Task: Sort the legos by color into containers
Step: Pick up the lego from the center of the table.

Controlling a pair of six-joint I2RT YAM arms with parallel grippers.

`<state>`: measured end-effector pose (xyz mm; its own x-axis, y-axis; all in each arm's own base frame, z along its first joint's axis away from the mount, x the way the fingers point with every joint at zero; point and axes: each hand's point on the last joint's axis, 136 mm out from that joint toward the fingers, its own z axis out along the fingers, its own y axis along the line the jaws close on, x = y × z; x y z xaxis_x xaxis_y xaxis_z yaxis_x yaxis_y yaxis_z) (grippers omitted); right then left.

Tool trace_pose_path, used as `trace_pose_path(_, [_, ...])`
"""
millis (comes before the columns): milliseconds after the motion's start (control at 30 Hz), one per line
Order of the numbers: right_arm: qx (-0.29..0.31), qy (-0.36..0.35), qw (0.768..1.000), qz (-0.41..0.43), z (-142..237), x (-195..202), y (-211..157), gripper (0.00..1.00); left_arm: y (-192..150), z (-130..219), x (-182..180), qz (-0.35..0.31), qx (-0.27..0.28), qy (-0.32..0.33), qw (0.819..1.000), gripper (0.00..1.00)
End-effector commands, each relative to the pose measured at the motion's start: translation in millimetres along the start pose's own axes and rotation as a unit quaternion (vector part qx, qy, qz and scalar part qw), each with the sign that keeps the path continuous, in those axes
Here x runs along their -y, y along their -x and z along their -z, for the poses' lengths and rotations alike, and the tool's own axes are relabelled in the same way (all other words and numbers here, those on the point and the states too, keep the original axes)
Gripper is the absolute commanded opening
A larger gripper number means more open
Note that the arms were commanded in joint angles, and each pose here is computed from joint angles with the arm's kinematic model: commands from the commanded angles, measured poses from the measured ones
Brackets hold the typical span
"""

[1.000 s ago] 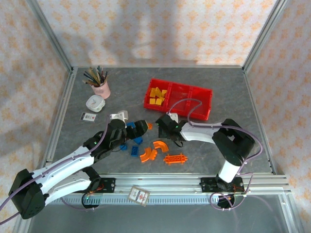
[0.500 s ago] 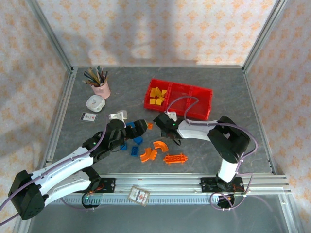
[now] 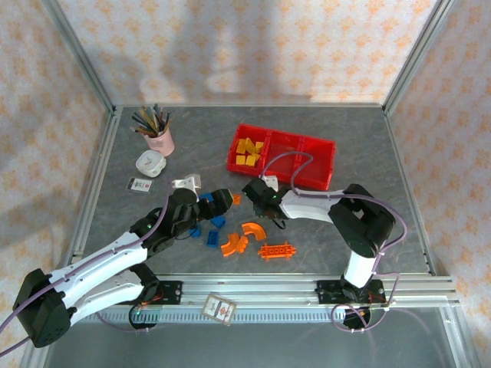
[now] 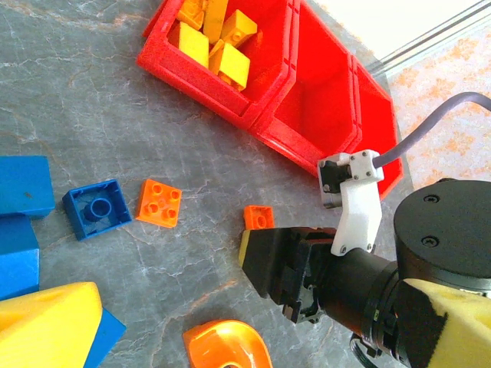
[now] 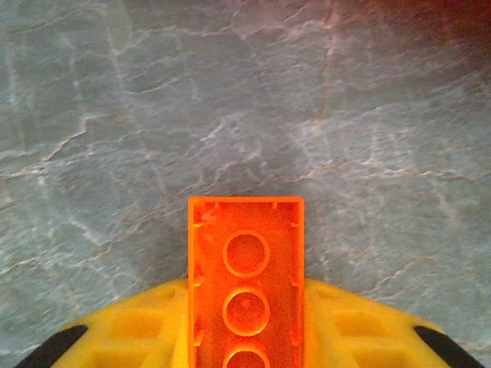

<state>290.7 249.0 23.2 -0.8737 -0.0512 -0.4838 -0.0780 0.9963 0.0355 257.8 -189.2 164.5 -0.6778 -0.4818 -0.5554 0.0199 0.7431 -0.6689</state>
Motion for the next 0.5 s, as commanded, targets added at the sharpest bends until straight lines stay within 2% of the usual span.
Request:
trace_pose_path(0, [0.044, 0.038, 0.998, -0.010, 30.2, -15.7, 31.9, 0.33, 7.8, 1.5, 6.4, -0.009, 0.012, 0.000, 1.000, 0.99])
trace_pose_path(233, [0.101, 0.031, 0.994, -0.037, 63.9, 5.9, 87.1, 0.34, 22.6, -0.7, 26.2, -0.027, 0.022, -0.010, 0.999, 0.99])
trace_pose_path(467, [0.132, 0.010, 0.989, -0.070, 54.5, 34.9, 149.8, 0.34, 33.8, -14.2, 43.2, -0.048, 0.026, -0.011, 0.998, 0.99])
